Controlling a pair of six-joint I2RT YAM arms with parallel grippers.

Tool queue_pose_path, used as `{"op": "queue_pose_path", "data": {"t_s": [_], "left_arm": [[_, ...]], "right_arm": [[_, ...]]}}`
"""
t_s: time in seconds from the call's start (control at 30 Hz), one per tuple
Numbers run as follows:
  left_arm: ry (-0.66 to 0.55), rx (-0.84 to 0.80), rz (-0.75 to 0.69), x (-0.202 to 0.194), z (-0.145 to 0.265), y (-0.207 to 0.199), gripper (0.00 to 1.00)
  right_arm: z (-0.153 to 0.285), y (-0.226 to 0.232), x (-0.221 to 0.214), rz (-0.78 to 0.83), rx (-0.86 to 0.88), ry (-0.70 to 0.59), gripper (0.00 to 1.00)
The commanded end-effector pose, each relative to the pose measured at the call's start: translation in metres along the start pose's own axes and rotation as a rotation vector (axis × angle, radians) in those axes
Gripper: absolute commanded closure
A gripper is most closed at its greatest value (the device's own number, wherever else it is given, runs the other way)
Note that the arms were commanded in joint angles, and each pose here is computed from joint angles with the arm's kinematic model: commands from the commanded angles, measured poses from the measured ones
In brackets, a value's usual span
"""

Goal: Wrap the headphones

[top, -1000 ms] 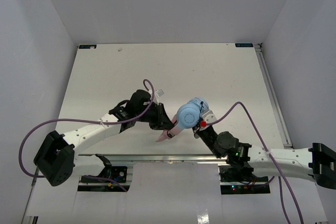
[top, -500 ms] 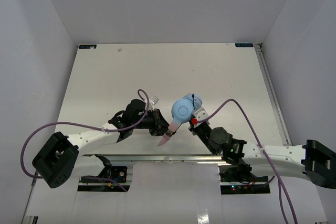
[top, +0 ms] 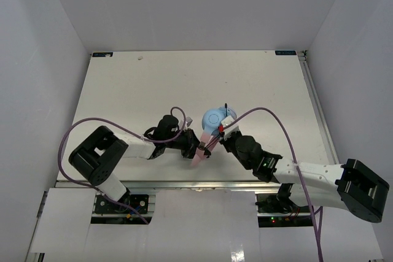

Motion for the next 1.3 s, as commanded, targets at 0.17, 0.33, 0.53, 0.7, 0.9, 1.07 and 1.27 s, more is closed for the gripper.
{"op": "queue_pose_path", "data": {"t_s": [0.17, 0.33, 0.53, 0.7, 0.9, 1.07, 1.27], "left_arm": [[0.298, -0.231, -0.123, -0.024, 0.002, -0.019, 1.0], [0.341, -0.299, -0.096, -0.02, -0.003, -0.014, 1.0], [0.361, -0.33, -0.065, -0.016, -0.005, -0.006, 0.76], [0.343, -0.333, -0.044, -0.008, -0.002, 0.0, 0.69], [0.305, -0.328, -0.007, -0.003, 0.008, 0.008, 0.62], [0.283, -0.327, 0.014, 0.0, 0.012, 0.012, 0.56], [0.241, -0.329, 0.035, 0.005, 0.018, 0.015, 0.49]], "right_arm": [[-0.033, -0.029, 0.001, -0.053, -0.102, 0.066, 0.92], [-0.047, -0.033, -0.007, -0.055, -0.084, 0.09, 0.92], [-0.066, -0.034, -0.012, -0.043, -0.066, 0.122, 0.92], [-0.08, -0.031, -0.018, -0.034, -0.046, 0.157, 0.92], [-0.091, -0.034, -0.031, -0.027, -0.051, 0.203, 0.92], [-0.099, -0.039, -0.04, -0.032, -0.056, 0.236, 0.92], [-0.106, -0.04, -0.045, -0.038, -0.054, 0.258, 0.92]]}}
Point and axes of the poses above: each gripper's point midway between its finger pads, its own z axis back along the fingers, its own y axis along the line the jaws close on, x = y × z, the point moved 5 cm from there along z, back along the fingers, and after that the axes turned 1 degree about z, right-handed, at the moved point
